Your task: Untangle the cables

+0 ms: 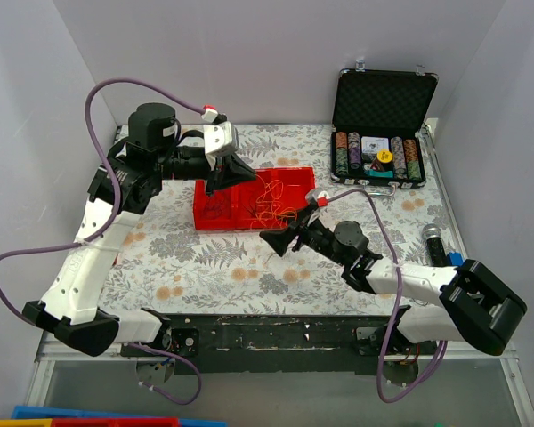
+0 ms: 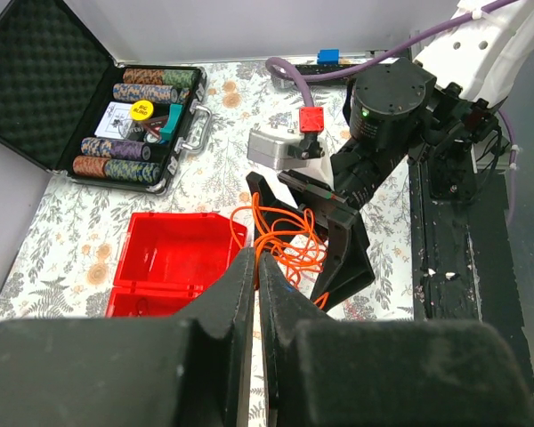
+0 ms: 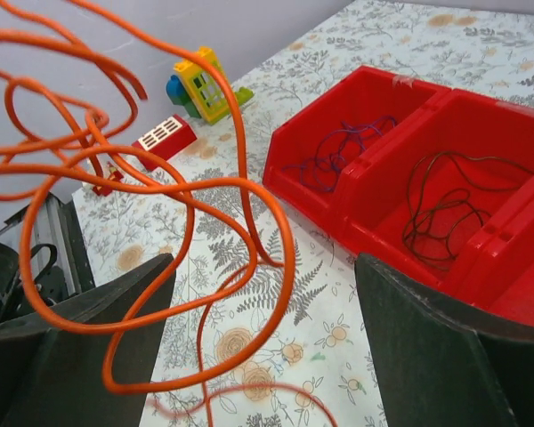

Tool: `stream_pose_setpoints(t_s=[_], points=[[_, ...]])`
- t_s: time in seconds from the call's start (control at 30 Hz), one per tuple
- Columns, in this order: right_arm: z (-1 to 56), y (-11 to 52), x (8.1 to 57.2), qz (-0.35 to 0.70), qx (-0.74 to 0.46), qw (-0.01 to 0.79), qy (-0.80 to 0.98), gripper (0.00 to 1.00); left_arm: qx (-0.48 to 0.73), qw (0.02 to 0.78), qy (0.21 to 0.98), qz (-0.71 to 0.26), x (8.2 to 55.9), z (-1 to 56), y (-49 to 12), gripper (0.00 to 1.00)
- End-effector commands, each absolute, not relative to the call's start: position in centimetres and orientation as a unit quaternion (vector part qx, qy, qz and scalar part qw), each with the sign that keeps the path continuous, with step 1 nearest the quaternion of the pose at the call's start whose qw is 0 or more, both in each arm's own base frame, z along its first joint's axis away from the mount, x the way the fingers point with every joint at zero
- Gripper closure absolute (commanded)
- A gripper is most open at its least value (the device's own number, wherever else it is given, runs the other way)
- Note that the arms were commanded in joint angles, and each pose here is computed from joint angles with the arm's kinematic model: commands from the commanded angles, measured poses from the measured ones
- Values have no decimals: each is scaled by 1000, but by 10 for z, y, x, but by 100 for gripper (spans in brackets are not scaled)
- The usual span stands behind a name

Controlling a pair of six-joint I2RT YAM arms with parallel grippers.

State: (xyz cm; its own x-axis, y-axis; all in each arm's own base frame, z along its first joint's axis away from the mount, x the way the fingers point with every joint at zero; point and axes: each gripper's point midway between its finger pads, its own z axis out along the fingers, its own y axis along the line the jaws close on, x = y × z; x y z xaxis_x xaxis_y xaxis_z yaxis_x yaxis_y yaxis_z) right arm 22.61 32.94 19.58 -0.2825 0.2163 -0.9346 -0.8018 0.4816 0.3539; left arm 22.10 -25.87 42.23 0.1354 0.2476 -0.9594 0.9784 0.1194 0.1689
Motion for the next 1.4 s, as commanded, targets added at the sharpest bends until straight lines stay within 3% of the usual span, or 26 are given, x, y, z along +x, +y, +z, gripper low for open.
stream_pose_setpoints(t_s=[0.0,0.1,0.17,0.33,0.47,0.67,0.93,1.37], points=[[247,335,234,480,-204,614,592,10,561,522,533,-360,212,441,-258,100],[248,340,235,493,-199,613,585,12,559,524,530,-363,211,446,-259,100],[245,346,236,498,-202,606,587,22,559,529,525,-363,209,453,-259,100],[233,360,234,518,-215,575,596,61,552,549,517,-357,210,469,-258,100],[219,359,228,522,-214,553,613,98,536,577,511,-345,215,482,-256,100],[187,341,224,490,-202,529,663,99,461,673,499,-294,238,518,-243,100],[99,289,211,401,-148,469,773,99,315,827,418,-204,259,619,-201,100],[28,205,204,211,-42,406,888,99,205,929,287,-115,243,724,-151,100]])
